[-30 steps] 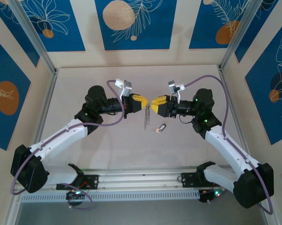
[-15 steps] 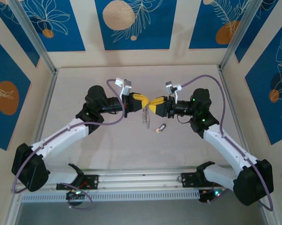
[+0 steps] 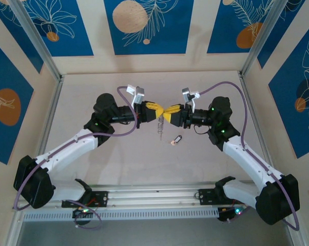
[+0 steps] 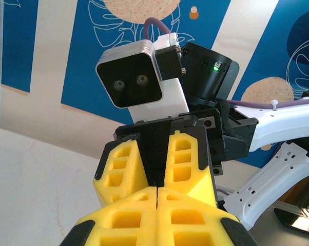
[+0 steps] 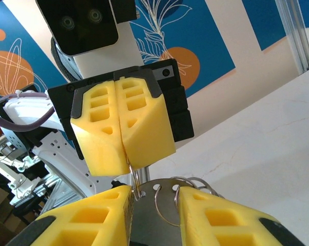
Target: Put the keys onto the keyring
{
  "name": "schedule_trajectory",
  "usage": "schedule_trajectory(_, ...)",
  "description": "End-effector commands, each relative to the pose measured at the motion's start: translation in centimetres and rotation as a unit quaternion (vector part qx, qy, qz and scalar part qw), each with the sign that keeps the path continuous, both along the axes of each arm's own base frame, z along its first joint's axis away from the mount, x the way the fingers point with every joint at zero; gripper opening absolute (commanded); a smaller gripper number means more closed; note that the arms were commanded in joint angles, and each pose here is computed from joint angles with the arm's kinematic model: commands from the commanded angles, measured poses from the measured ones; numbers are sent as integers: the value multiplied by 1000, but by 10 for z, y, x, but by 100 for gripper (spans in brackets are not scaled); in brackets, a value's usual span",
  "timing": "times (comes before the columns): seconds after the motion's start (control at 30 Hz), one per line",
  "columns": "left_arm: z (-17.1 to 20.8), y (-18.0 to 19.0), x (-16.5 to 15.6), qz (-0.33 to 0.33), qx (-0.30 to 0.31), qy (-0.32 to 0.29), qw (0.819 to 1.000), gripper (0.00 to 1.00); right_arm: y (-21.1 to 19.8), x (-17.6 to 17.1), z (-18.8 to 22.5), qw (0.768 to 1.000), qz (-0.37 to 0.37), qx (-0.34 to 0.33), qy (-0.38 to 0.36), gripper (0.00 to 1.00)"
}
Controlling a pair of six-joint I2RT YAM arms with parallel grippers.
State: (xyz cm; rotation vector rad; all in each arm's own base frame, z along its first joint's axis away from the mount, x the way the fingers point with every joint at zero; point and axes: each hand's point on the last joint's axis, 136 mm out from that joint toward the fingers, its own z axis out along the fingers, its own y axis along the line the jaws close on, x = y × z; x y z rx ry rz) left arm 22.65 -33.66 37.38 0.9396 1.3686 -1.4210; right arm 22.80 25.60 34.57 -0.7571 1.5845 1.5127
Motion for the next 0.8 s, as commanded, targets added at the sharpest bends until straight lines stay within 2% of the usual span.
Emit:
schedule_trajectory(0.0, 4, 0, -5, -16, -10, -12, 1000, 0, -1, 1, 19, 1000, -8, 11, -23, 31)
schedule_trajectory(0.07, 4, 0, -5, -16, -11, -13, 1000, 0, -1, 1, 20, 1000, -9, 11, -24, 32)
schedule_trajectory(0.17, 4, 0, -6, -16, -11, -12, 1000, 0, -3, 2, 18, 1000, -14, 9, -23, 39)
schedule_trajectory(0.3, 4, 0, -7, -19, -11, -12, 1000, 0, -4, 2, 18, 1000, -16, 9, -22, 40)
schedule_trajectory(0.63, 2, 0, -7, -20, -11, -8, 1000, 0, 0, 2, 16, 1000, -3, 11, -16, 31)
schedule_trajectory(0.77, 3, 0, -7, -22, -12, -6, 1000, 0, 4, 2, 16, 1000, 3, 12, -17, 22)
